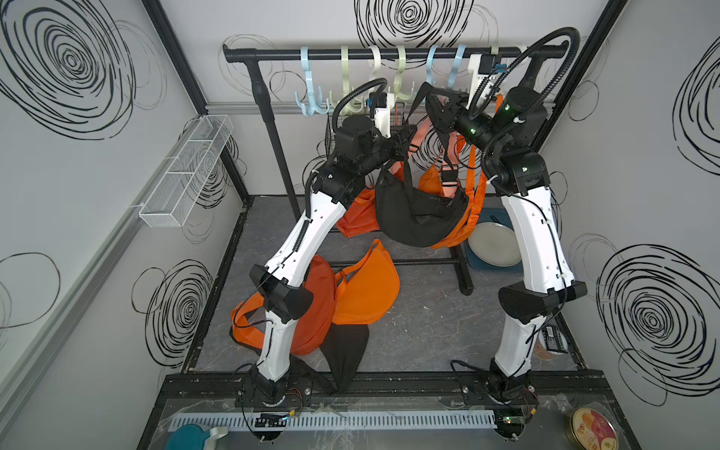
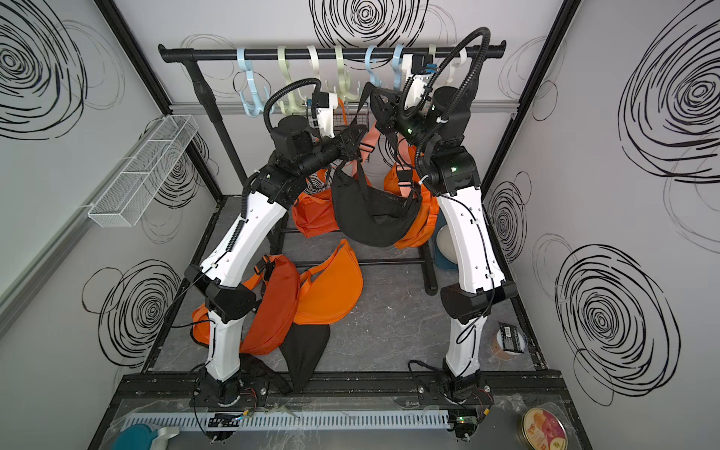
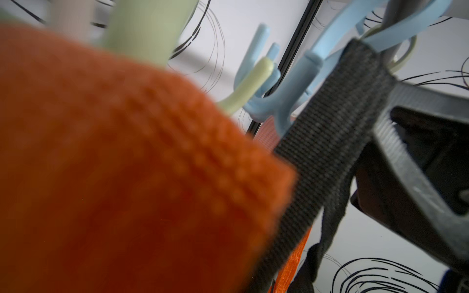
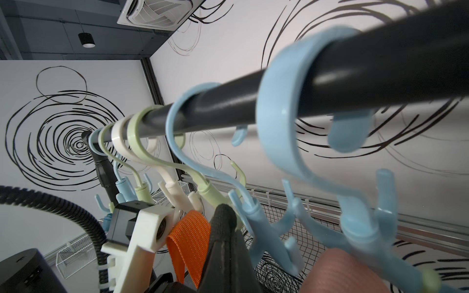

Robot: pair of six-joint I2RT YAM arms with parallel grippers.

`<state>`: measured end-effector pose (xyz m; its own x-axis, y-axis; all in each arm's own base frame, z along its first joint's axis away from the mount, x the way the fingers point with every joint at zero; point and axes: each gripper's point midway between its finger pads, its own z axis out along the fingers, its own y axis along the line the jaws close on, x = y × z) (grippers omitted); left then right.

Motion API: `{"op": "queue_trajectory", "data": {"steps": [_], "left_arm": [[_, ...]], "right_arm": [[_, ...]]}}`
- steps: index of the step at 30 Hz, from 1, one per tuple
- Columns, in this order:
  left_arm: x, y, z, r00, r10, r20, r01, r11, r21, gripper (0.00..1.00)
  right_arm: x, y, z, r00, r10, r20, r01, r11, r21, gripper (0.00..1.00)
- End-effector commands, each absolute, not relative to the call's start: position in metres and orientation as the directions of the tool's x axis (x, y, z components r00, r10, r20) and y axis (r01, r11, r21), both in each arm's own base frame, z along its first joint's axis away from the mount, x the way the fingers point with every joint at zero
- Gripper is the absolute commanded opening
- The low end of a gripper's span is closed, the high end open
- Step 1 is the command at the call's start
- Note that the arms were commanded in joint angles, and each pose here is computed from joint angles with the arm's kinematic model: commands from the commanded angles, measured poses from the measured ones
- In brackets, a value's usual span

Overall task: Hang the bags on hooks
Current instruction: Hang the bag on the hook.

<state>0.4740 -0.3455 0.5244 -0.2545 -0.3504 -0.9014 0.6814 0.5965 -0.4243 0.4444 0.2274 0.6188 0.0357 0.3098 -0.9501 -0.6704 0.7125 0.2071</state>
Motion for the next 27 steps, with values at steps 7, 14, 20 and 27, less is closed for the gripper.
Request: {"op": "queue_trajectory", "data": {"steps": [7, 14, 20, 27], "left_arm": [[0.478, -0.346, 0.521, -0.272, -0.341, -0.900, 0.702, 0.570, -0.428, 0.00], [0.477, -0.351, 0.505, -0.304, -0.300, -0.904, 0.701, 0.572, -0.426, 0.00], [0.477, -0.350, 0.501, -0.314, -0.288, -0.905, 0.703, 0.570, -0.425, 0.00], [0.474, -0.350, 0.503, -0.314, -0.286, -0.905, 0.709, 0.564, -0.424, 0.00]], "right_arm": [[0.452, 0.214, 0.613, 0.038, 0.290, -0.956, -0.594, 0.776, 0.212, 0.00], [0.456, 0.211, 0.598, 0.009, 0.252, -0.968, -0.561, 0.802, 0.204, 0.00], [0.455, 0.212, 0.593, -0.012, 0.238, -0.971, -0.564, 0.800, 0.203, 0.11], [0.440, 0.210, 0.594, -0.005, 0.241, -0.971, -0.580, 0.790, 0.199, 0.42]]}}
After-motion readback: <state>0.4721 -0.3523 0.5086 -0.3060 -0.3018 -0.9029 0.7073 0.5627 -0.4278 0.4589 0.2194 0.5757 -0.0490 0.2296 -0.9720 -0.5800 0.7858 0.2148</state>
